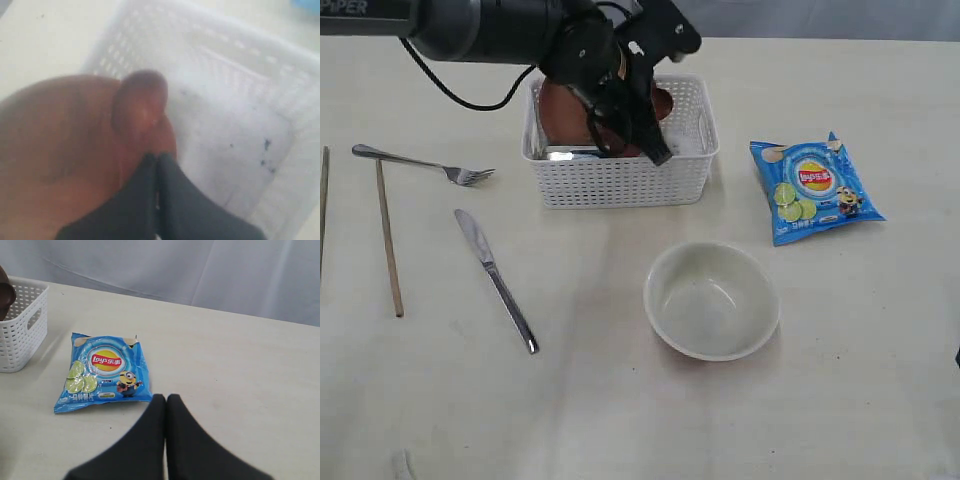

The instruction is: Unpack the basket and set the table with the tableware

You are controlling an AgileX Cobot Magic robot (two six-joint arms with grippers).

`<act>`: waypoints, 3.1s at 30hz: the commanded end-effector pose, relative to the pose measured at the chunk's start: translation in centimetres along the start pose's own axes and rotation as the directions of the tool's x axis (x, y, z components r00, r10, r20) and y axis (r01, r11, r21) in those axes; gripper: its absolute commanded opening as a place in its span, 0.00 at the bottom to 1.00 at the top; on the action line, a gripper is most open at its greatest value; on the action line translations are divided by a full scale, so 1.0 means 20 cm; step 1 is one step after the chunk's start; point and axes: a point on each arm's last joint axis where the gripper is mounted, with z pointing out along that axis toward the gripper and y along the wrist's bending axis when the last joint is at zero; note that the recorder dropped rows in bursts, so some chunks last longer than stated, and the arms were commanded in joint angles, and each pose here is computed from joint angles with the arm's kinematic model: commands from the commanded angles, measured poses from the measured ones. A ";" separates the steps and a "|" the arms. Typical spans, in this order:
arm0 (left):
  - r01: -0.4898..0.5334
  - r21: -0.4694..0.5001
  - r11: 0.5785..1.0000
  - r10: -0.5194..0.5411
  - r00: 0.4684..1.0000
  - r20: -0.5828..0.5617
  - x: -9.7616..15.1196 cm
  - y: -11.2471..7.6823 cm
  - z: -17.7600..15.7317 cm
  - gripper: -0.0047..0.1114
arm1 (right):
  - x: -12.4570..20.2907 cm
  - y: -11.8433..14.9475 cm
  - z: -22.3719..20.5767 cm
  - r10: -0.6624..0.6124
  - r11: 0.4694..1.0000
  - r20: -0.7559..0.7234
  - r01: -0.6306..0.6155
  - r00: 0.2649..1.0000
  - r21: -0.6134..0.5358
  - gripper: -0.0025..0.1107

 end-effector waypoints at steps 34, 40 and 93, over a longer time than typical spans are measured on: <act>-0.119 0.428 0.896 0.109 0.993 0.048 0.12 0.31 0.16 0.46 | 0.00 0.00 0.00 -0.005 1.000 0.003 0.005 1.000 0.003 0.02; -0.161 0.441 0.883 0.133 0.987 0.094 0.11 0.30 0.16 0.46 | 0.00 0.00 0.00 -0.005 1.000 0.003 0.005 1.000 0.003 0.02; -0.195 0.406 0.893 0.190 0.980 0.053 0.13 0.33 0.14 0.53 | 0.00 0.00 0.00 -0.005 1.000 0.003 0.005 1.000 0.003 0.02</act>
